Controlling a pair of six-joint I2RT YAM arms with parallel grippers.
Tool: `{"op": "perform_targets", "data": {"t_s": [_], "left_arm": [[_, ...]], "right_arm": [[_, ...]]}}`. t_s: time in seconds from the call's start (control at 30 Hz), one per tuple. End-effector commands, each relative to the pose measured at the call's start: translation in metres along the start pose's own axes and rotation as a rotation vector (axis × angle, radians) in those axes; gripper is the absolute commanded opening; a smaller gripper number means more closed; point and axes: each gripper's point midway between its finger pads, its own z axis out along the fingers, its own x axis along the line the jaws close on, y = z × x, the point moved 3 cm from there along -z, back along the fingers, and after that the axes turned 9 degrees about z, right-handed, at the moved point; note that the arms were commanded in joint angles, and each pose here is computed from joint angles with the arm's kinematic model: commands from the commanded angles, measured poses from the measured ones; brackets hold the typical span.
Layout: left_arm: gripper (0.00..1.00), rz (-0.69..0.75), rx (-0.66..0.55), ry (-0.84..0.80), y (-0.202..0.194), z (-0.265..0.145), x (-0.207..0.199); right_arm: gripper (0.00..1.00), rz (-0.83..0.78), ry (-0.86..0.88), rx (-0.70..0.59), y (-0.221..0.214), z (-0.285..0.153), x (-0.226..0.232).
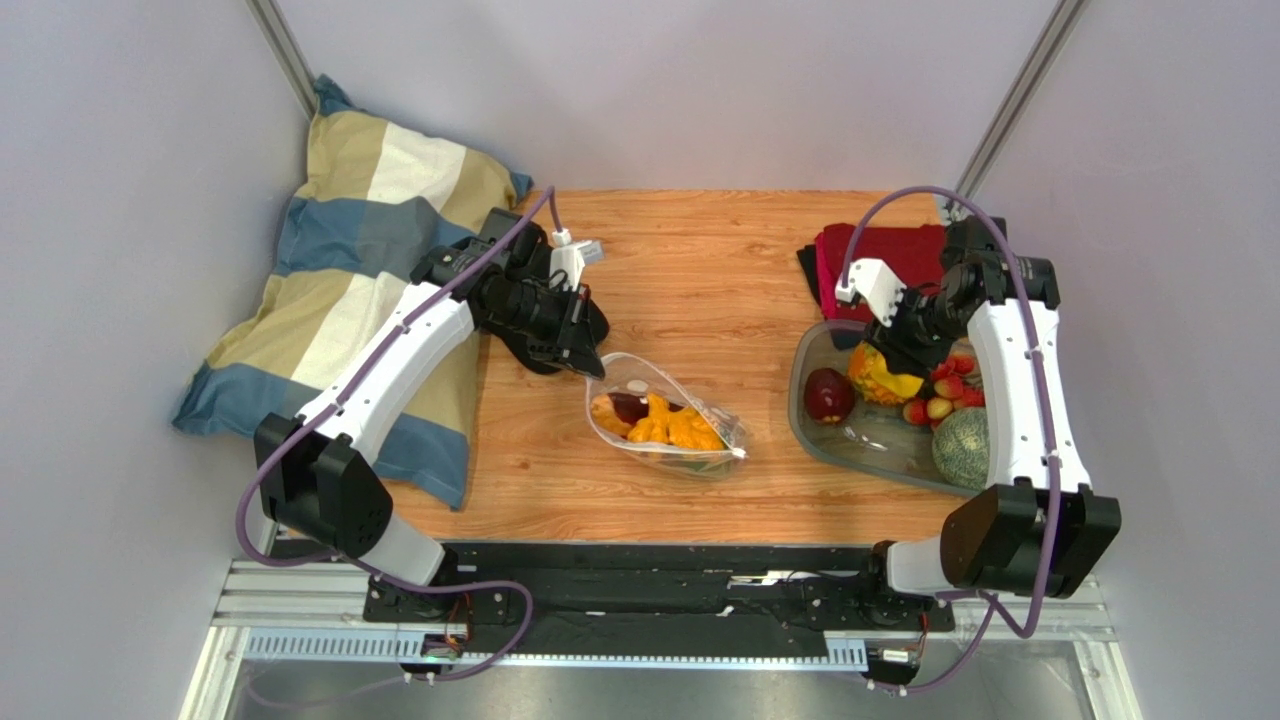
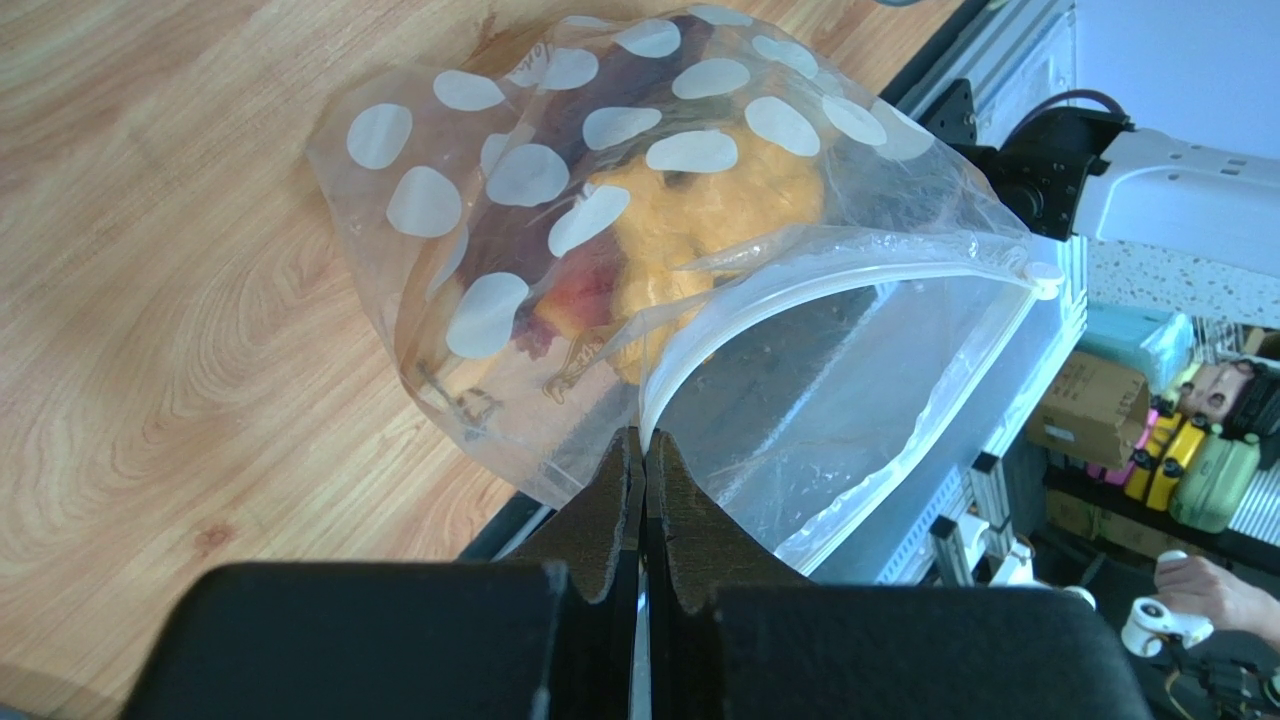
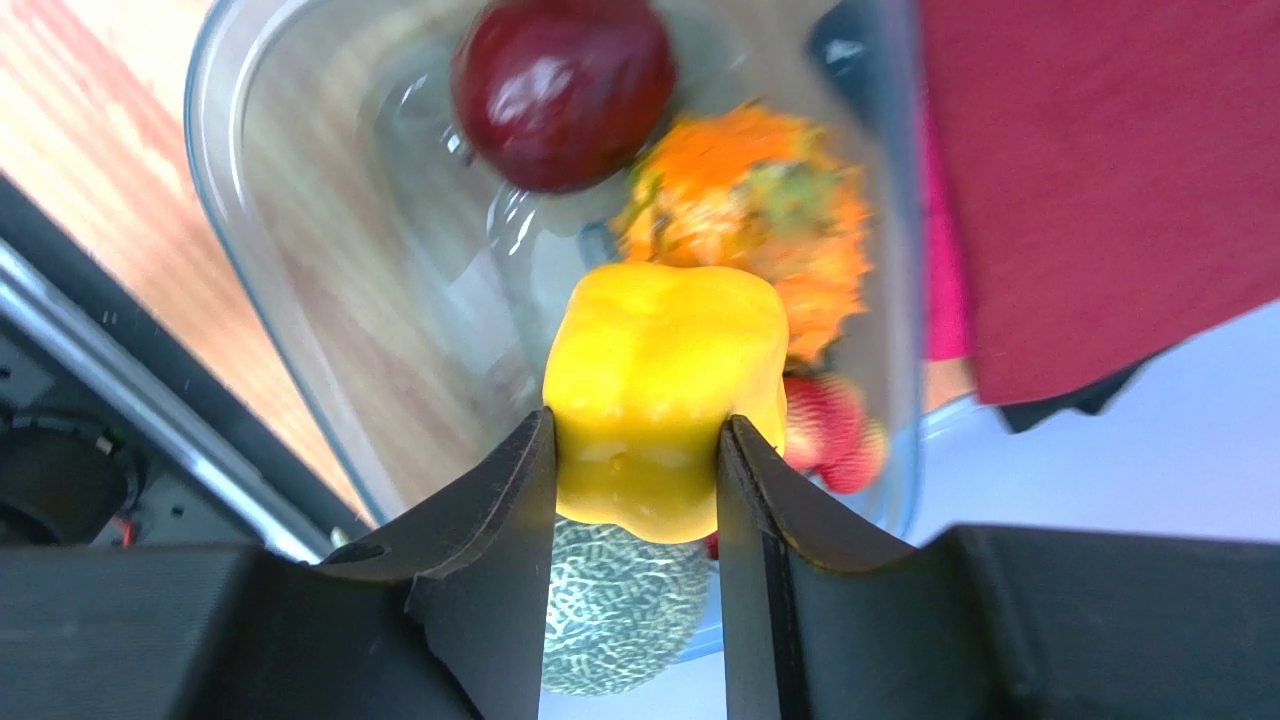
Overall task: Place the food in the zip-top bag and seal the zipper
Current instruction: Pick up the fake vegetable from the bin, then place the fake vegetable in the zipper food storage bag.
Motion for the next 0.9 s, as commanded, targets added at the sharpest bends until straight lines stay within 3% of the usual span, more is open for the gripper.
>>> {"op": "perform_targets", "data": {"t_s": [0.0, 0.27, 0.53, 0.67, 0.87], "left_arm": [[0.0, 0.035, -0.023, -0.021, 0.0, -0.006, -0.005], [0.0, 0.027, -0.014, -0.014, 0.001, -0.002, -0.002], [0.0, 0.011, -0.001, -0.002, 0.001, 0.004, 0.005], [0.0, 0.006, 0.006, -0.002, 0.001, 0.005, 0.006], [0.0, -0.005, 0.001, -0.037, 0.004, 0.003, 0.003]], "right_arm": [[0.02, 0.107, 0.208, 0.025, -0.008, -0.032, 0.062], [0.01, 0.097, 0.208, -0.083, 0.015, -0.046, 0.082], [0.0, 0.016, 0.256, -0.381, 0.109, -0.102, 0.117], [0.0, -0.053, 0.364, -0.515, 0.156, -0.129, 0.148], [0.0, -0.088, 0.532, -0.607, 0.191, -0.14, 0.191]]}}
